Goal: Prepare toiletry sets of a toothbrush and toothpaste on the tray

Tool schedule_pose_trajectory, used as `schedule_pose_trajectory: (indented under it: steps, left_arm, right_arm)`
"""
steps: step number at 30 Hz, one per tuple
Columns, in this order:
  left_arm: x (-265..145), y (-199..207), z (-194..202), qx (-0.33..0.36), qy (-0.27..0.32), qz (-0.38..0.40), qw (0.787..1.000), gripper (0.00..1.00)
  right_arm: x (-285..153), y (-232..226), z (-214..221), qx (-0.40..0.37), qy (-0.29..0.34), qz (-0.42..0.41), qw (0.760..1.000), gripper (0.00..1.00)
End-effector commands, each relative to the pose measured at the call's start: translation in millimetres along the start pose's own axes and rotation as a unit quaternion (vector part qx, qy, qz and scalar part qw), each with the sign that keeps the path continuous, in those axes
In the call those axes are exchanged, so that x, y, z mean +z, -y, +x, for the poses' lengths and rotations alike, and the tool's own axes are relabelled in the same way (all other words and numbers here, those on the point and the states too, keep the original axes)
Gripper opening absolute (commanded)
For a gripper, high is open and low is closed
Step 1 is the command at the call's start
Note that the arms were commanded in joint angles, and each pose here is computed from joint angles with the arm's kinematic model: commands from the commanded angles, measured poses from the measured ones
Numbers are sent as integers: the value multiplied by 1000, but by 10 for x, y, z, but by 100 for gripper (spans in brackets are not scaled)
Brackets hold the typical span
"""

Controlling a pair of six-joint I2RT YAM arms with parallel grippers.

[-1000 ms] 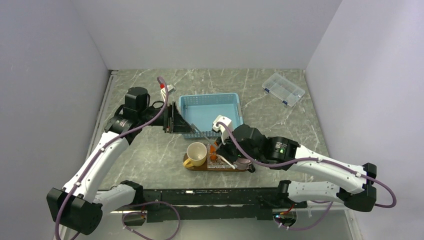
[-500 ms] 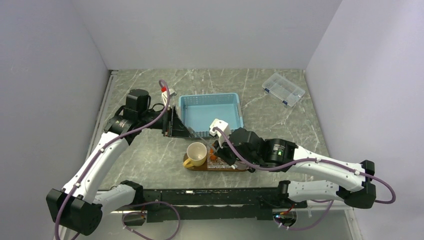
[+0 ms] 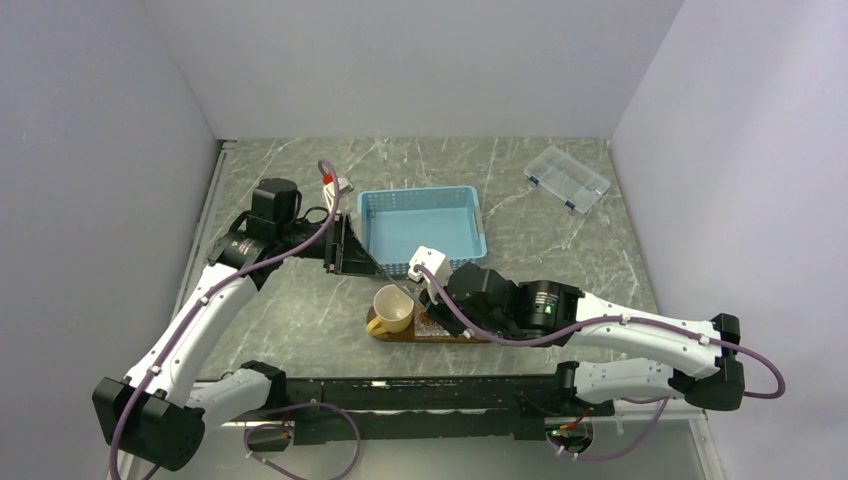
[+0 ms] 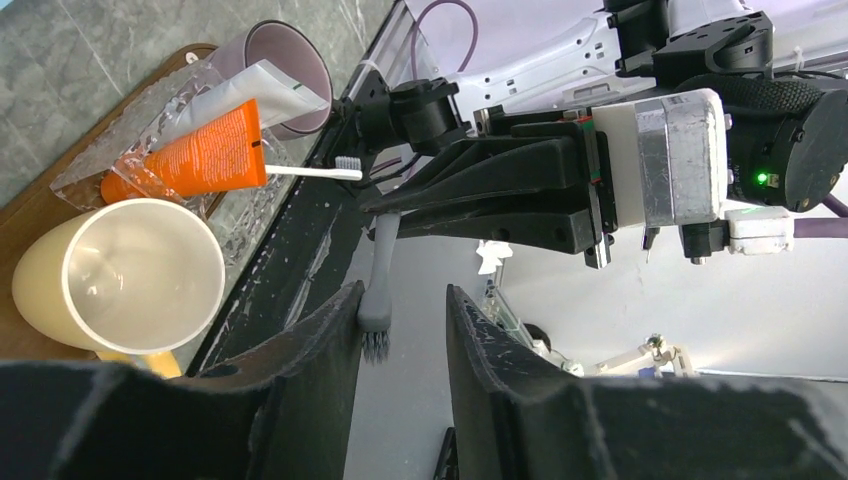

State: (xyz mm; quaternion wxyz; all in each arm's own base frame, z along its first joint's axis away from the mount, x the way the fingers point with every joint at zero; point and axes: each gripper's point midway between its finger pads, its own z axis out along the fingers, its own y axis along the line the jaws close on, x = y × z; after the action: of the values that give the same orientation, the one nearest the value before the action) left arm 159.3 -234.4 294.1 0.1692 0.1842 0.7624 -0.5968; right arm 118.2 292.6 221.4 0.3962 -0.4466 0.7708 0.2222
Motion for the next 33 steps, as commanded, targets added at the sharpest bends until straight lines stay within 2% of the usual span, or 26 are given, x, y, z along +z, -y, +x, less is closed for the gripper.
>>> schedule_pose_trajectory:
  steps: [1, 5, 10, 13, 15, 17, 19, 24, 33]
  left_arm:
    - [-50, 161, -50, 45, 5, 18, 999, 37]
    - [-34, 110, -41, 42, 2, 15, 999, 25]
    - [-16, 55, -61, 40, 3, 7, 999, 0]
    - [-4, 13, -54, 39, 3, 2, 999, 0]
    - [1, -23, -46, 39, 3, -10, 999, 0]
    - [-3, -67, -52, 46, 8, -32, 998, 0]
    - [-13, -83, -65, 54, 19, -57, 997, 0]
    - [-65, -10, -108, 96, 60, -117, 987, 0]
    - [-40, 64, 13, 126, 76, -166, 975, 0]
  right_arm:
    - [-80, 31, -216, 0, 38, 9, 999, 0]
    - [-86, 35, -204, 2, 38, 11, 999, 0]
    - [-102, 26, -182, 3, 39, 9, 999, 0]
    - [-125, 34, -177, 7, 40, 12, 999, 1]
    - [-149, 66, -170, 12, 41, 20, 999, 23]
    - [-190, 91, -181, 16, 46, 25, 998, 34]
    - [-240, 122, -188, 20, 54, 31, 998, 41]
    - [-393, 209, -205, 36, 83, 44, 995, 50]
    - [-560, 319, -164, 61, 116, 60, 990, 54]
